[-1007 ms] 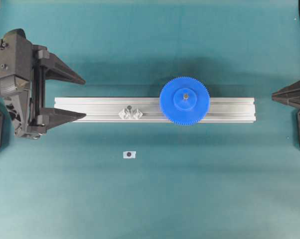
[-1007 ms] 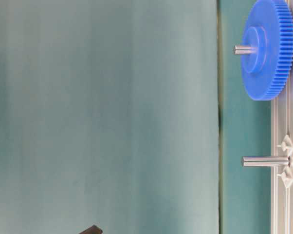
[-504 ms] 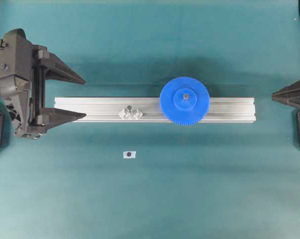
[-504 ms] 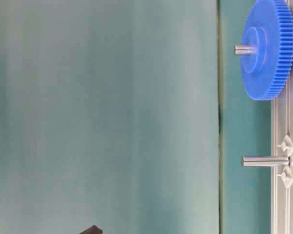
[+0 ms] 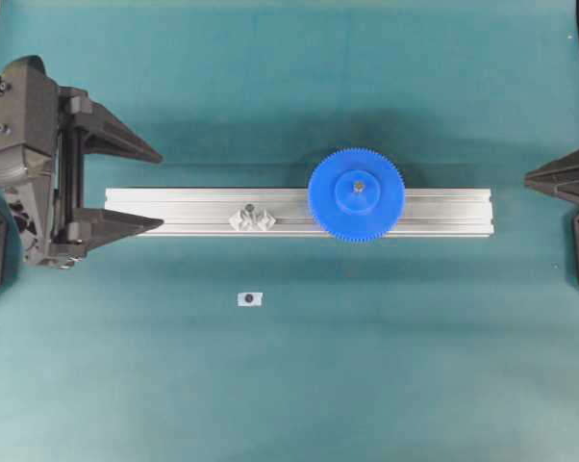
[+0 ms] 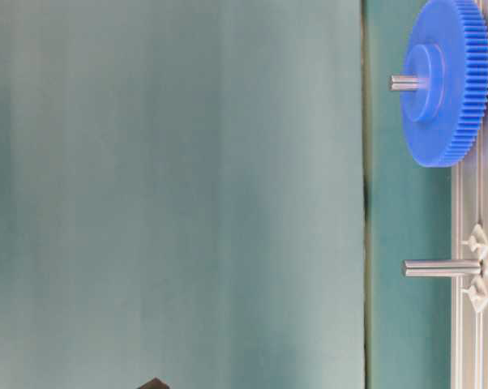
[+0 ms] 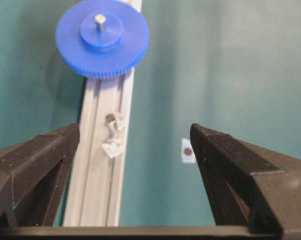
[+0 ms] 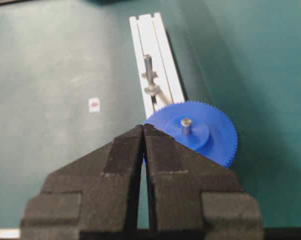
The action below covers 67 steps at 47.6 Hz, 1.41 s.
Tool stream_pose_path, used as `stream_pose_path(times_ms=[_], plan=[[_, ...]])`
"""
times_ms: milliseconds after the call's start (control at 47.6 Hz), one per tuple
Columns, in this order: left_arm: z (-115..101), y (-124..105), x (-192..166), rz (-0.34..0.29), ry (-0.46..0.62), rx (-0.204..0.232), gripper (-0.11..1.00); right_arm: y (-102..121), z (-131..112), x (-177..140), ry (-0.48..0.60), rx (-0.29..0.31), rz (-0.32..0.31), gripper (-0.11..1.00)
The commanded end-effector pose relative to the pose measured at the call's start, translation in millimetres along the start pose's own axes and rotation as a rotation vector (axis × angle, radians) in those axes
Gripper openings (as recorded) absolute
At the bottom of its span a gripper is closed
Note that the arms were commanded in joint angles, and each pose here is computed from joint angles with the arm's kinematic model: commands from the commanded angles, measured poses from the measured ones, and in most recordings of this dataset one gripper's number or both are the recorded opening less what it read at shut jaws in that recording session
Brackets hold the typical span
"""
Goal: Find the location of the shaft and insert the large gear.
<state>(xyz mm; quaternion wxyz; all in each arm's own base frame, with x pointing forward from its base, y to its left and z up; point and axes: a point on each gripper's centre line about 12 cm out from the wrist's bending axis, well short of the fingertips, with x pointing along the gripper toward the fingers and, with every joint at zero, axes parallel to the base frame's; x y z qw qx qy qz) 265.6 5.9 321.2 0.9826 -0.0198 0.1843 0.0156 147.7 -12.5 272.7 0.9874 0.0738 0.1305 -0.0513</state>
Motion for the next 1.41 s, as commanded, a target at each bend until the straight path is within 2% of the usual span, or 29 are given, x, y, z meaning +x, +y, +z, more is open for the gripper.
stream_pose_path(times_ms=[0, 630, 902, 1385], plan=[[5.3, -0.9, -2.5, -0.003, -0.02, 0.002, 0.91, 0.1, 4.4, 0.3, -0.011, 0.002, -0.002, 0.08], [3.0, -1.2, -1.7, -0.004, -0.012, 0.003, 0.91, 0.0, 3.6, 0.4, -0.008, 0.002, -0.002, 0.08], [1.3, -0.8, -1.3, -0.003, -0.009, -0.016, 0.91, -0.1, 3.1, 0.4, -0.004, 0.006, -0.003, 0.08], [0.2, -0.7, -1.5, -0.002, -0.006, -0.016, 0.91, -0.1, 3.4, 0.3, -0.002, 0.006, -0.003, 0.08]])
